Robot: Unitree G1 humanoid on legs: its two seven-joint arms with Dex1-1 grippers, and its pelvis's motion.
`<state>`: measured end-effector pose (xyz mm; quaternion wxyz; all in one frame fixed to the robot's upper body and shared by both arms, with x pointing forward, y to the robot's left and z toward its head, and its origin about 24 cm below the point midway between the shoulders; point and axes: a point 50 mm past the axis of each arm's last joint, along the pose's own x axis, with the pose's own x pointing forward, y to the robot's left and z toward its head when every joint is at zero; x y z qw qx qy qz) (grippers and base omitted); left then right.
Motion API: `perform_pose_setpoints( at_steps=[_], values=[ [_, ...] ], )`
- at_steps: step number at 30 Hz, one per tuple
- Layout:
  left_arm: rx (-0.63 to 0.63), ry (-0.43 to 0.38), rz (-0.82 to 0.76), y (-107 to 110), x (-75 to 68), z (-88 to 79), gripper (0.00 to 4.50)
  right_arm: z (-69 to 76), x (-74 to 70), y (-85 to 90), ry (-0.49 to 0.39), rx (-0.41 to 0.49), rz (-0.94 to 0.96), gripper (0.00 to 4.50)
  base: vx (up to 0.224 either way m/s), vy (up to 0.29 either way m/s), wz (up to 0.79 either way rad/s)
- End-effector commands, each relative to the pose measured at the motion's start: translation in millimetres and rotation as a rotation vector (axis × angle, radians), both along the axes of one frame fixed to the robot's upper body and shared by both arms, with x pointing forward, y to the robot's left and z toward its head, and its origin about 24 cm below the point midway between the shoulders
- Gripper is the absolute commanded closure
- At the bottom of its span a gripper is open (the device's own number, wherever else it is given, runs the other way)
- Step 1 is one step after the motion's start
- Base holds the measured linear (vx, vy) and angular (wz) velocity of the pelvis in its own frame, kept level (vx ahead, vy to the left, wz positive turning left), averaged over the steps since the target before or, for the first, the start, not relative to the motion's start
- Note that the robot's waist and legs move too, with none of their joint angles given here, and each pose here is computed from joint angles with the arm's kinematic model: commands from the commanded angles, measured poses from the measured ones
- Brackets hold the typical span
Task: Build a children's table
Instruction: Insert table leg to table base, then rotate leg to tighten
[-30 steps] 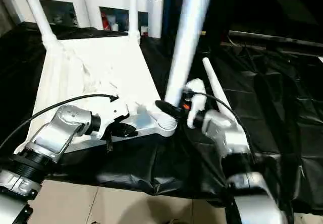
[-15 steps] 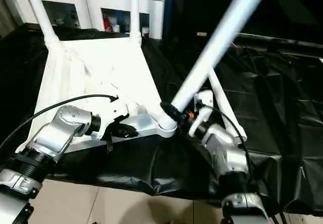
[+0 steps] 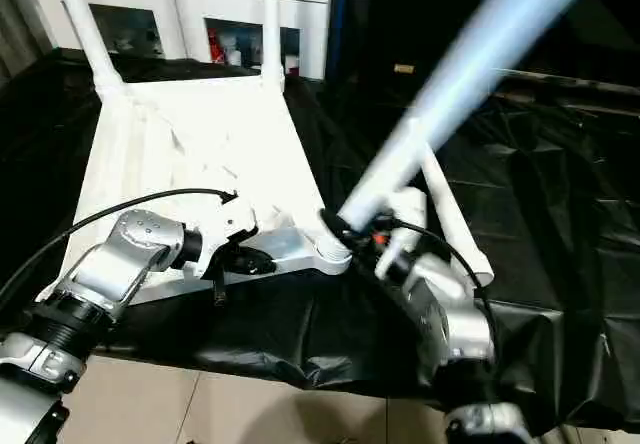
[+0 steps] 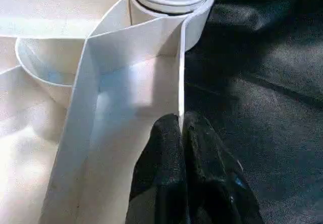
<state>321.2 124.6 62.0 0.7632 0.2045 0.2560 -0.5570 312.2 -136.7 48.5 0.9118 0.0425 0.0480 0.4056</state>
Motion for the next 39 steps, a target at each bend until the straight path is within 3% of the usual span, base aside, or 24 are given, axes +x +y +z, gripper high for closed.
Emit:
perform_pose_setpoints(
  at_steps=[1, 9, 17, 23, 33, 39],
  values=[
    [0.053, -0.025, 0.033, 6.8, 5.2, 1.2, 4.5, -28.7, -12.0, 10.3, 0.147, -0.113, 0.108, 2.58, 0.0, 0.0, 0.0],
    [0.042, -0.02, 0.015, 6.1, 3.2, 0.7, 4.5, -32.8, -10.6, 11.1, 0.201, -0.197, 0.231, 2.58, 0.0, 0.0, 0.0],
    [0.0, 0.008, -0.147, 3.0, -5.8, 4.7, 4.5, -30.3, -8.1, 2.2, 0.206, -0.133, 0.31, 2.59, 0.0, 0.0, 0.0],
    [-0.008, 0.01, -0.2, 5.3, -5.9, 9.8, 4.5, -27.5, -4.0, -7.3, 0.194, -0.163, 0.35, 2.59, 0.0, 0.0, 0.0],
    [-0.036, -0.056, -0.039, 3.7, 12.0, 19.2, 4.5, -23.0, 4.9, -10.5, 0.162, -0.143, 0.288, 2.59, 0.0, 0.0, 0.0],
    [-0.05, -0.113, 0.132, -4.5, 28.2, 24.1, 4.5, -29.1, 16.1, -5.5, 0.162, -0.093, 0.008, 2.59, 0.0, 0.0, 0.0]
  ],
)
